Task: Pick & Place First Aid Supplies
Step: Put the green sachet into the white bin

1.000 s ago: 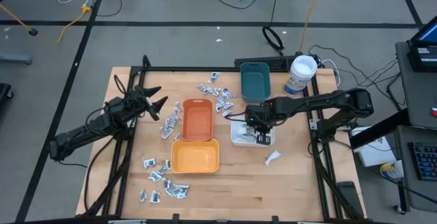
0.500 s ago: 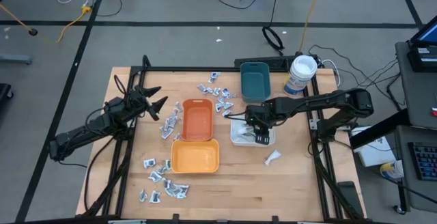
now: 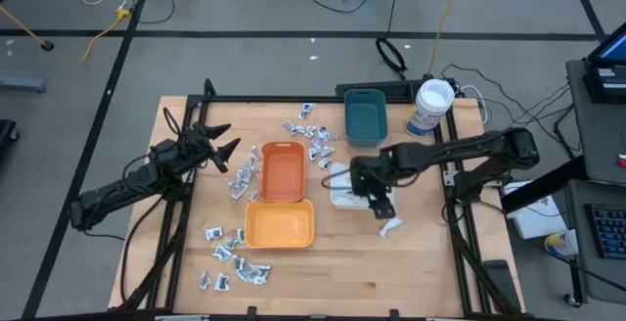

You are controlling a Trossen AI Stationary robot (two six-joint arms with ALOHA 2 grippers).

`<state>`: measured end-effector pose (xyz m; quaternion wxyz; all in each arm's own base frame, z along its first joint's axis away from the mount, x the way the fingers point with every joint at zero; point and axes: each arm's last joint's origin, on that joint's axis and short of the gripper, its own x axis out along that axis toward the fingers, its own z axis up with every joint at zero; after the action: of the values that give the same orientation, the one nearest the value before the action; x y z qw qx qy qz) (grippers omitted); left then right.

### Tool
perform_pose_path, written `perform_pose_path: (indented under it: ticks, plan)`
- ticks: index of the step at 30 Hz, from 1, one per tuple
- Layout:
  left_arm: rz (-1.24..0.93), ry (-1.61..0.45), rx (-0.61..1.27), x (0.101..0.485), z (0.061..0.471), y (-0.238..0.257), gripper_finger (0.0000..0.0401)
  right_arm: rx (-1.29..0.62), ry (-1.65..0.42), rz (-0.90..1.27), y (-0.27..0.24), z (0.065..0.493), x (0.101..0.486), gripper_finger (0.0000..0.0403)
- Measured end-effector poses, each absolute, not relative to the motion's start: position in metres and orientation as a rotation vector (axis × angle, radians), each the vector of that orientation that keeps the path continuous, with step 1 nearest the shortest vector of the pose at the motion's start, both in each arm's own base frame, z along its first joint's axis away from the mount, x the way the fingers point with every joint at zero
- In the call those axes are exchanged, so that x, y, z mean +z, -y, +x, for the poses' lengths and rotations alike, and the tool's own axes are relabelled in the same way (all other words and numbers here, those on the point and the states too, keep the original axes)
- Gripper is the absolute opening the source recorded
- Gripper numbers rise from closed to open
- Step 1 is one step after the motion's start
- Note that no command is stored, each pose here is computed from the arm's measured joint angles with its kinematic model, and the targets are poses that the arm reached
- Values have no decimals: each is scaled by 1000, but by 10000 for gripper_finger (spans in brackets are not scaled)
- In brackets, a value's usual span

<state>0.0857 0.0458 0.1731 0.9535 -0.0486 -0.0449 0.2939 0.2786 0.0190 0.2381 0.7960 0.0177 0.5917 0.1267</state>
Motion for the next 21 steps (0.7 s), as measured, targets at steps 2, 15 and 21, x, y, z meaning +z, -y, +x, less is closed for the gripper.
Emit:
perform_pose_path:
  ticks: [2, 15, 21]
  plan:
    - [-99, 92, 597, 173, 86, -46, 308, 323, -1250, -14, -29, 278, 241, 211]
    - [-99, 92, 597, 173, 86, -46, 308, 486, -1193, -299, -89, 249, 252, 205]
    - [-99, 91, 597, 173, 86, -46, 308, 525, -1212, -321, -100, 232, 245, 204]
